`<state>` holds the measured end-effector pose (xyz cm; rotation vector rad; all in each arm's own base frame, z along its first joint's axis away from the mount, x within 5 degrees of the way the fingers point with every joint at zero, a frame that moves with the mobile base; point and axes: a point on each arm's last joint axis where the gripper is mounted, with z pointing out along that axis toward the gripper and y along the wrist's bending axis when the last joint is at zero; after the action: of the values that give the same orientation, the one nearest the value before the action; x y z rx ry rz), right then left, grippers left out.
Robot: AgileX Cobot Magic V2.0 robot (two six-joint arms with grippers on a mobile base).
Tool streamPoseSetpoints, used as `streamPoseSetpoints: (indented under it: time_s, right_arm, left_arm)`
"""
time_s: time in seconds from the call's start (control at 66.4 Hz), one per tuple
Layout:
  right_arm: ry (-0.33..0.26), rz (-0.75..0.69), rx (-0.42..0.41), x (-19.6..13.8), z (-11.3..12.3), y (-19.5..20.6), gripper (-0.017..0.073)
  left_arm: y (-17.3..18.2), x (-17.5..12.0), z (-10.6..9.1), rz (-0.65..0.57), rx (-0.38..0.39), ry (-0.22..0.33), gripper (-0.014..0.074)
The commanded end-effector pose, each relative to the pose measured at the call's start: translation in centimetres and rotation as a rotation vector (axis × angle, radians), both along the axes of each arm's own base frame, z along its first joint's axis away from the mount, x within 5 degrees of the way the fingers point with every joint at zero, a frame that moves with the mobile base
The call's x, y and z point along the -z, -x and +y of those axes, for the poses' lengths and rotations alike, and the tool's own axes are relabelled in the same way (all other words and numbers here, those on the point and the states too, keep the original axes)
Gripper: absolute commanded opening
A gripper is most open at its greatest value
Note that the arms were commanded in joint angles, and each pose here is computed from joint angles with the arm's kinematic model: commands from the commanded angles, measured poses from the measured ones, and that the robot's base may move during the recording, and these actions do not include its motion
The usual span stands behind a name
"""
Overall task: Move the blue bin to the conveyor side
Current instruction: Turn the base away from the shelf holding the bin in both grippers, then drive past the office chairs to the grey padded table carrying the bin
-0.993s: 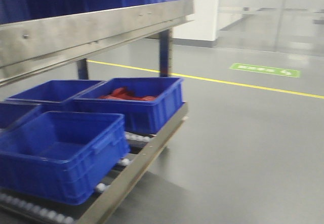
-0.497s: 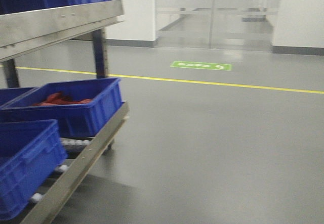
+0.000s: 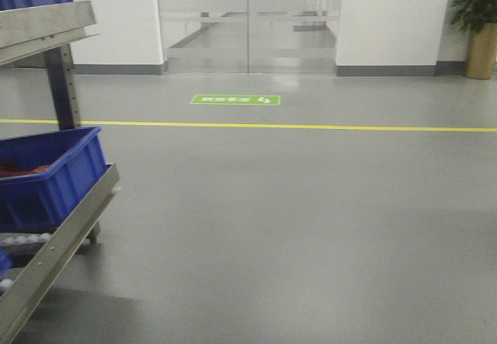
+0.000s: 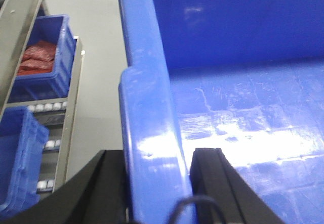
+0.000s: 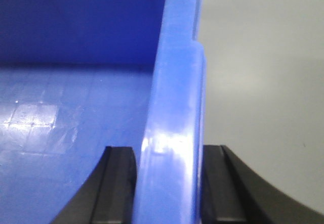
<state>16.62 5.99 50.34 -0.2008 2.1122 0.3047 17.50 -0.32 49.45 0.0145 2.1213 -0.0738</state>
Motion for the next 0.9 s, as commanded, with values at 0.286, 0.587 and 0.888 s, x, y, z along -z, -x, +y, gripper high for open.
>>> streamPoseSetpoints:
  time_s: [0.286,0.587,0.888]
  right_arm:
    - [-0.007,-0.2,0.01,-2.12,-0.47,0.35,-0.0079]
    - [-0.007,-0.2,0.01,-2.12,-0.47,0.35,-0.0079]
    - [-0.007,-0.2,0.01,-2.12,-0.47,0.35,-0.0079]
  left_arm:
    - [0.38,-1.41,0.09,-0.124,-0.002,-0.018,0.0001]
    - [0.38,-1.41,0.09,-0.124,-0.002,-0.018,0.0001]
    - [0.38,-1.41,0.09,-0.124,-0.002,-0.018,0.0001]
